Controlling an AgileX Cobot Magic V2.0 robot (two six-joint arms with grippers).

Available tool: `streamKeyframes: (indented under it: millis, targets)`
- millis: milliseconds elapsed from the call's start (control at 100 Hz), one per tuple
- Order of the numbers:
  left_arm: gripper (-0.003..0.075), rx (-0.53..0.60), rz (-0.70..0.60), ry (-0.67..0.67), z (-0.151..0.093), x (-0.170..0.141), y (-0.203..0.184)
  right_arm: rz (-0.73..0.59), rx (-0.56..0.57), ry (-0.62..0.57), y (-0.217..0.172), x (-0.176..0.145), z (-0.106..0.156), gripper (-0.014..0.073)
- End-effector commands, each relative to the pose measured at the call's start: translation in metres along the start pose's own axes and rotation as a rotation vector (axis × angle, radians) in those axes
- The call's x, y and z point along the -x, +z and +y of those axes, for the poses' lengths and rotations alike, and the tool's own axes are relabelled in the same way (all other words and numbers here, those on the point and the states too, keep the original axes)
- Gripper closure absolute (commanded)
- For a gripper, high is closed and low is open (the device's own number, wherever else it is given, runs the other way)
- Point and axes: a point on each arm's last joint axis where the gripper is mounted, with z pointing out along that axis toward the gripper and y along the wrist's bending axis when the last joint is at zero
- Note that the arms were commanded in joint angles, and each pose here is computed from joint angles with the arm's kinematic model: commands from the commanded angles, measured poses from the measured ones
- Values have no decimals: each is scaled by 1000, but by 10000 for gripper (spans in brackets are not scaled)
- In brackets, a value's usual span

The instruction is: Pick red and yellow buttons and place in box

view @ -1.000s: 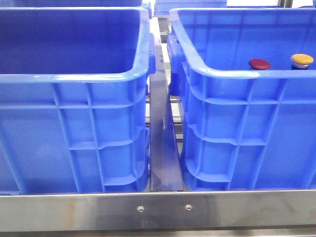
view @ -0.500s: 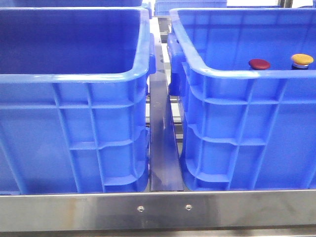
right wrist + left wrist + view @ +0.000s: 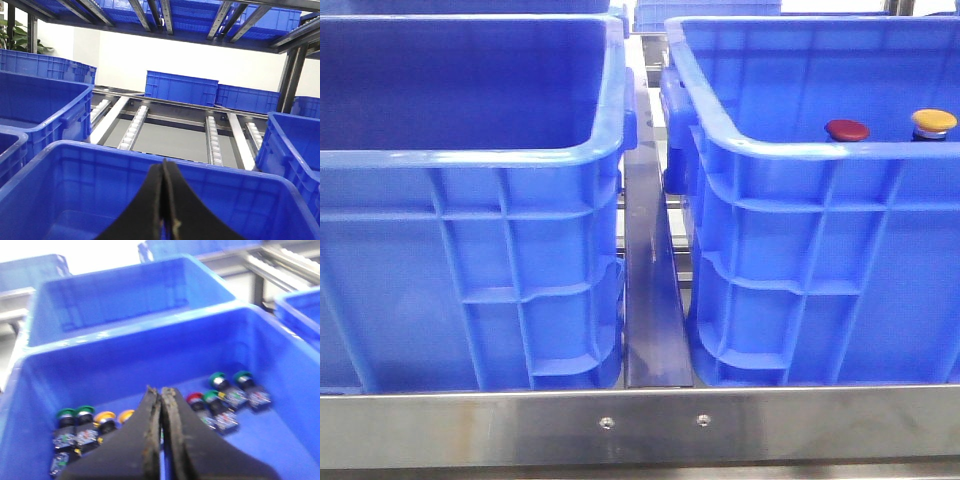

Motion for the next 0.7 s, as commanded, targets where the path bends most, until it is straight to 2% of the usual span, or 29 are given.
streamKeyframes:
  millis: [0,350,690]
  targets:
    - [739,37,-162,-2,2,1,-3,-34,31,91,-1,10,2,683]
    - [739,163,-154,-6,3,-82,-15,-34,31,91,-1,10,2,683]
    - [739,184,-185,-16,-1,-130,-17,-34,31,91,-1,10,2,683]
